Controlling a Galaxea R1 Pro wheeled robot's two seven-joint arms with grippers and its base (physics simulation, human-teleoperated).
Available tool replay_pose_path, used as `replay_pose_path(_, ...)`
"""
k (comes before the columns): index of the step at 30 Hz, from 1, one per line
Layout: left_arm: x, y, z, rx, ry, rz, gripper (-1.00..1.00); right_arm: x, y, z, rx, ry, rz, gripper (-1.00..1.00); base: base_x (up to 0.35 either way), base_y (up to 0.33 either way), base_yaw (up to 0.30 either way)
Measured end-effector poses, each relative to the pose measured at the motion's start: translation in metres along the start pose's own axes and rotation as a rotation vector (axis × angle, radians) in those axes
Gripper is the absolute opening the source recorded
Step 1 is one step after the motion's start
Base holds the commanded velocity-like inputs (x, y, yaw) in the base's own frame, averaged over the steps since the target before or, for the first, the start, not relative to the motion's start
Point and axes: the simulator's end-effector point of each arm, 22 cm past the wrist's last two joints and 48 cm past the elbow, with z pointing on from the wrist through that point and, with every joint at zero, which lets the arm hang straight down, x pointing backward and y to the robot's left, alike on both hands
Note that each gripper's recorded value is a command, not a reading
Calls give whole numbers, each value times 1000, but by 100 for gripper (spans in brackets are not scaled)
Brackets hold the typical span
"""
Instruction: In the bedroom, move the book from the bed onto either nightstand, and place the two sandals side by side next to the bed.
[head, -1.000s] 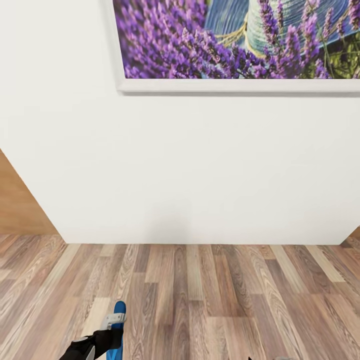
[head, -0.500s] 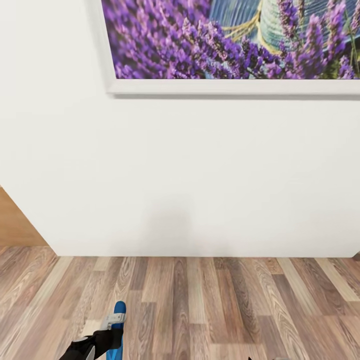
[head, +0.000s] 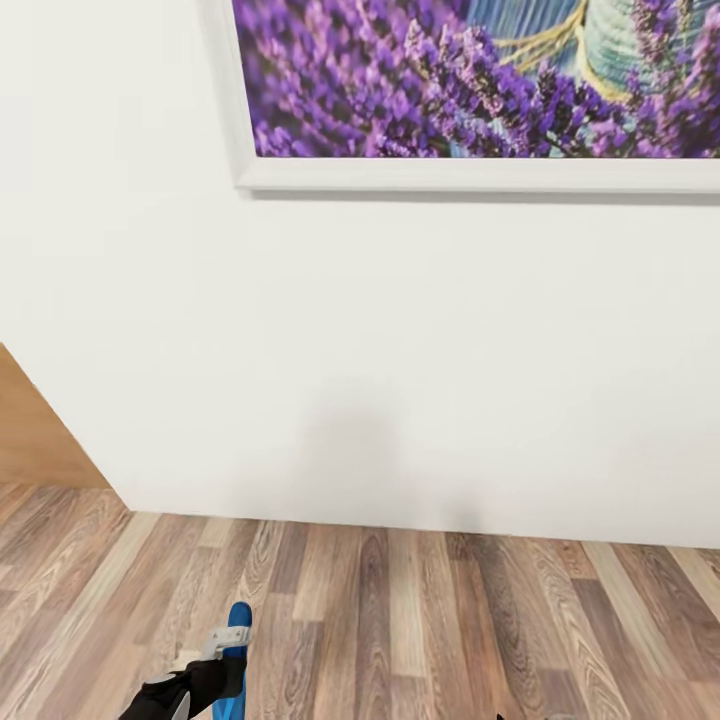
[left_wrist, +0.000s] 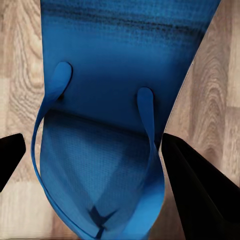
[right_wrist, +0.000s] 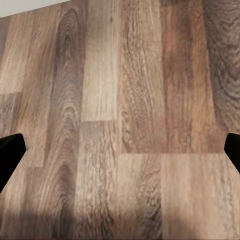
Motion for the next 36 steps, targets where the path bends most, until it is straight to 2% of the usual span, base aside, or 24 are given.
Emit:
replay_pose_path(13,2,0,1,0,5,-1,-100,3,0,0,0,6,1,100,8,0,269)
replay_pose_path(26,5,1,2,-1,10,-2,-100,5,0,0,1,11,2,100,275,0,269)
replay_pose_path(36,7,1,3,-1,15,-3,-100,7,-1,0,2,16,3,100,30,0,269)
